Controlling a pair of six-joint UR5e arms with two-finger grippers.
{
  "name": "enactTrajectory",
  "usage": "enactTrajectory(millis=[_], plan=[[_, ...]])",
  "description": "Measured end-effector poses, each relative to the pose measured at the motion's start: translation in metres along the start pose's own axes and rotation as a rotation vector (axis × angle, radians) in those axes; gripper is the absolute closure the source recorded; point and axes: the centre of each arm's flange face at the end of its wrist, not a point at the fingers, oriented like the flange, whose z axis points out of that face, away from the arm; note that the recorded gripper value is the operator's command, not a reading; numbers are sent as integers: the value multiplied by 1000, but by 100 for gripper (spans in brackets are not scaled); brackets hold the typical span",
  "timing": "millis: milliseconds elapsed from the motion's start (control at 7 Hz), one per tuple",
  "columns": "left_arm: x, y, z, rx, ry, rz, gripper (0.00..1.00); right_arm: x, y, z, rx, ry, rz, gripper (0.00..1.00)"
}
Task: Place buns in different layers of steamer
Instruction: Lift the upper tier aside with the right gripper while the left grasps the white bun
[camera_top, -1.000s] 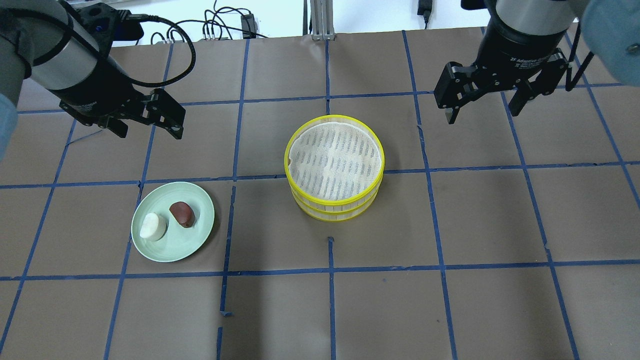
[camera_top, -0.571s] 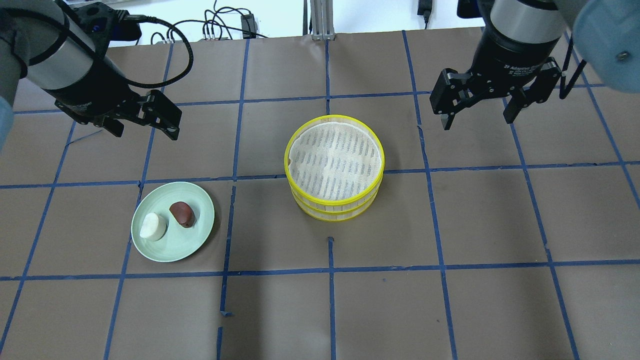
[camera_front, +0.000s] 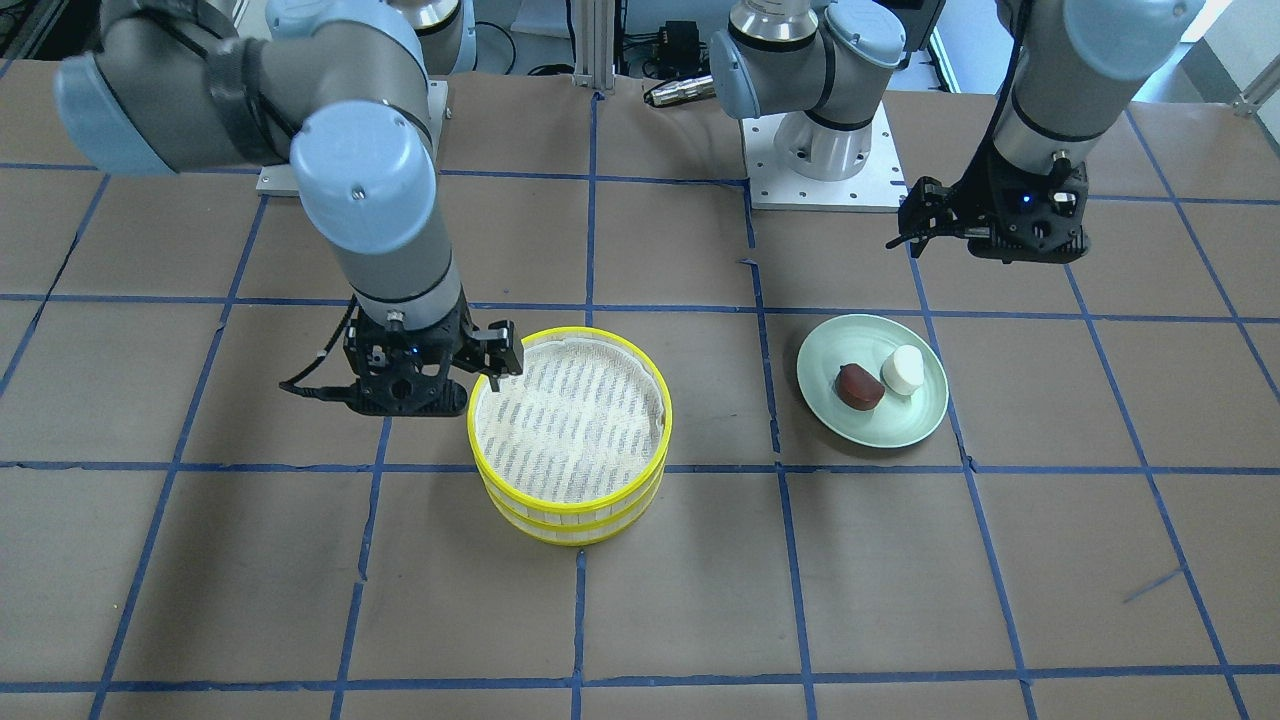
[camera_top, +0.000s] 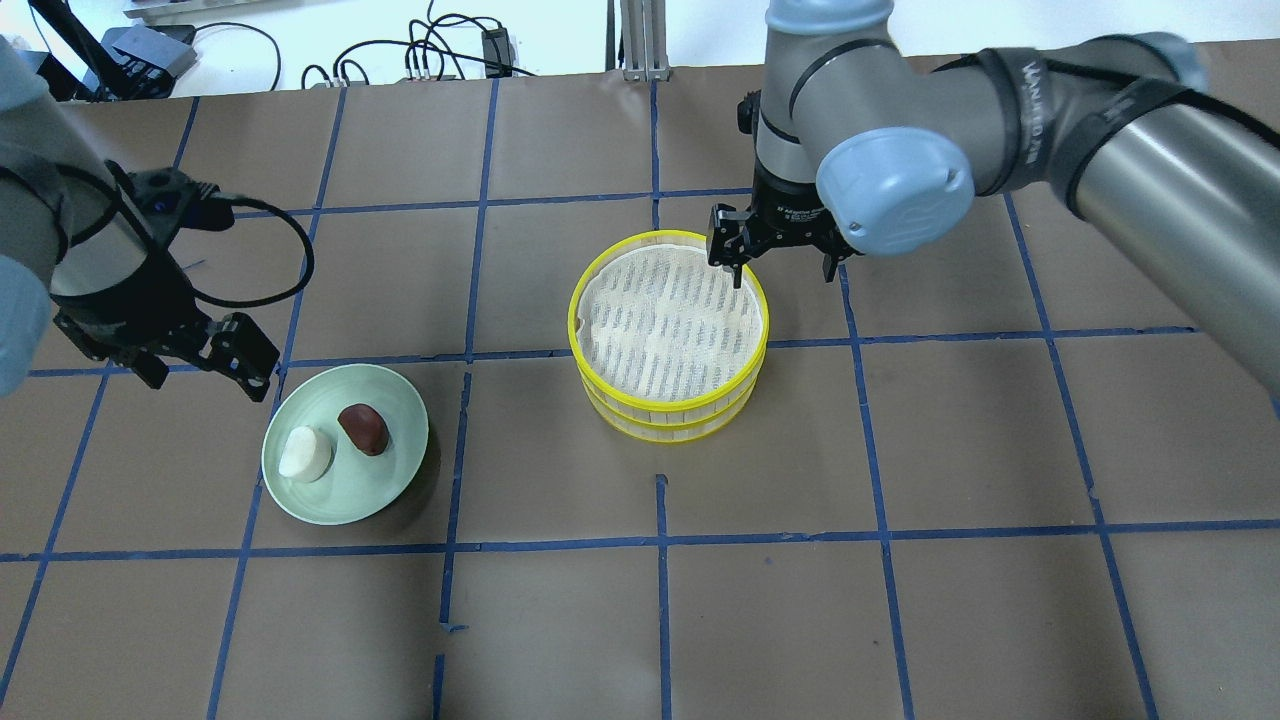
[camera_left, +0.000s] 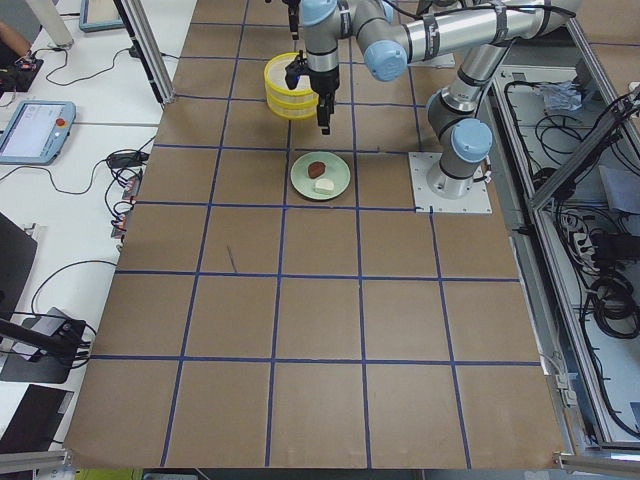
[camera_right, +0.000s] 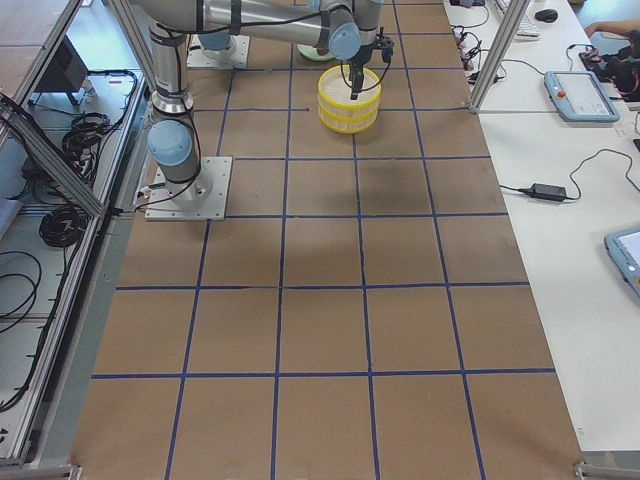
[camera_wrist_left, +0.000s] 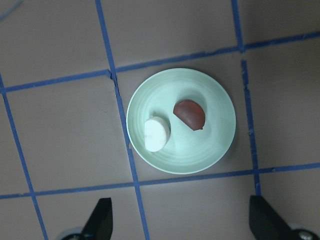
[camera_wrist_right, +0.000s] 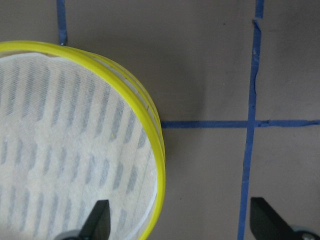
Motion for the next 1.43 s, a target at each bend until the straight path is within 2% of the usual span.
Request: enactTrajectory(millis=[143,286,571,857,1000,1143,1286,1429], plan=[[-11,-6,36,-39,13,-16,2,-2,-3,28,13,8,3,77],[-24,-16,67,-74,28,-34,2,-3,0,49,20,7,7,94],[-40,-43,120,-123,56,-49,4,-3,6,61,29,1,33,93],[-39,-57,151,-158,79,-44,5,-2,6,58,36,0,45,96],[-38,-62,163,-171,86,-38,11,-1,7,56,39,3,44,95],[-37,-67,172,-175,87,-33,22,2,8,45,48,2,47,95],[-34,-69,180,-181,88,-29,50,17,7,17,55,-5,59,95],[-31,-66,188,-191,90,-27,76,56,2,-30,50,-11,68,95]])
